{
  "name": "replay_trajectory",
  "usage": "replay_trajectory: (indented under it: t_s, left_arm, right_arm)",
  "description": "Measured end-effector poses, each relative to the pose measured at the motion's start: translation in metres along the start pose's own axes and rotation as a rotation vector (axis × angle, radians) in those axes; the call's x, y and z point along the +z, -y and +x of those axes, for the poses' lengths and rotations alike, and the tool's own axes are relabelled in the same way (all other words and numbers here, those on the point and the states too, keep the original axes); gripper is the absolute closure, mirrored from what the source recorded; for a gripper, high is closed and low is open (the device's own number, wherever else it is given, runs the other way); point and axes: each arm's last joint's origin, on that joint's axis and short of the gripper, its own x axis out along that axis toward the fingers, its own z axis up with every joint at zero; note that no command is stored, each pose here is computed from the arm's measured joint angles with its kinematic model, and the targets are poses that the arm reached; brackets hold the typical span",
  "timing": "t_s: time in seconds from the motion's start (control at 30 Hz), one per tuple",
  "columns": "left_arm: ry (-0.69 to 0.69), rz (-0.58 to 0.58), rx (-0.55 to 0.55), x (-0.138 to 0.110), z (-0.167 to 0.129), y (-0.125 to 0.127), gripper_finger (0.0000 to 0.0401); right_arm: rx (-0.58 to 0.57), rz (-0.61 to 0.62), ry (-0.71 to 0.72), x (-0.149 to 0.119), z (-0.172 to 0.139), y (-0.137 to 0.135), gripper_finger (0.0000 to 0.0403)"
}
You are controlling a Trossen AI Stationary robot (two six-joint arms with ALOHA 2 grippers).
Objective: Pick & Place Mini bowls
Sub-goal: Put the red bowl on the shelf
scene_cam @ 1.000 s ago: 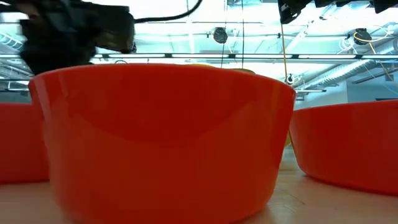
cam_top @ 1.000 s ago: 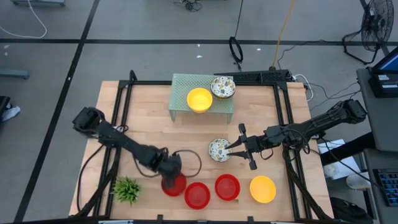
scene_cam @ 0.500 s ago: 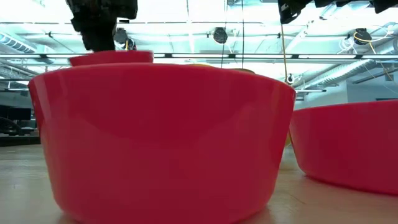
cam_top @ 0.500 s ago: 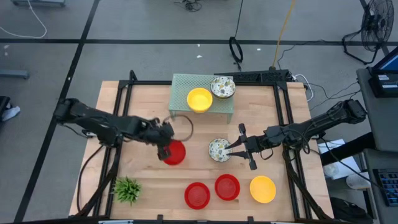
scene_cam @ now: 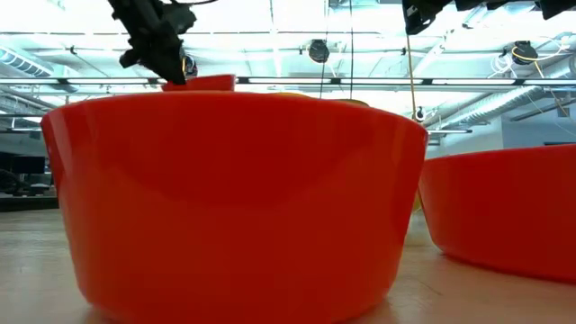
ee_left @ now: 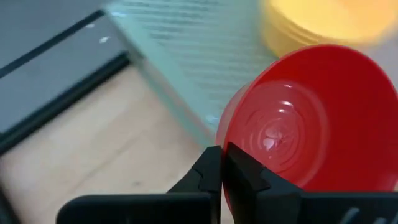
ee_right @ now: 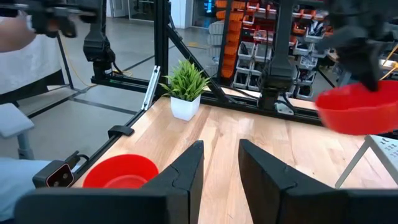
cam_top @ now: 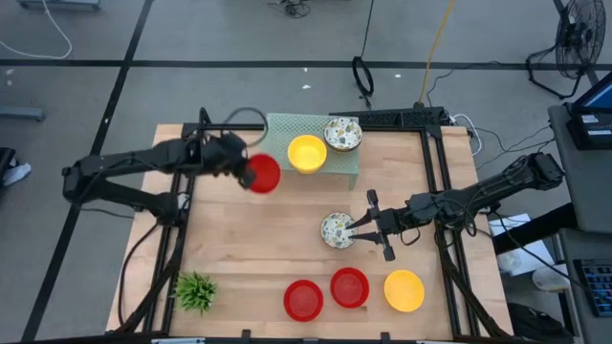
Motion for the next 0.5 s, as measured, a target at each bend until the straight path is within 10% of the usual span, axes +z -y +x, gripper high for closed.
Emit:
replay_trajectory:
  t_s: [0.5]
  left_arm:
    - [0.192,-0.218,0.017,0.059,0.046,-0.073,0.0395]
  right_arm:
    - [0.0,0.0,0.0,0.0,0.0,0.0,0.0314]
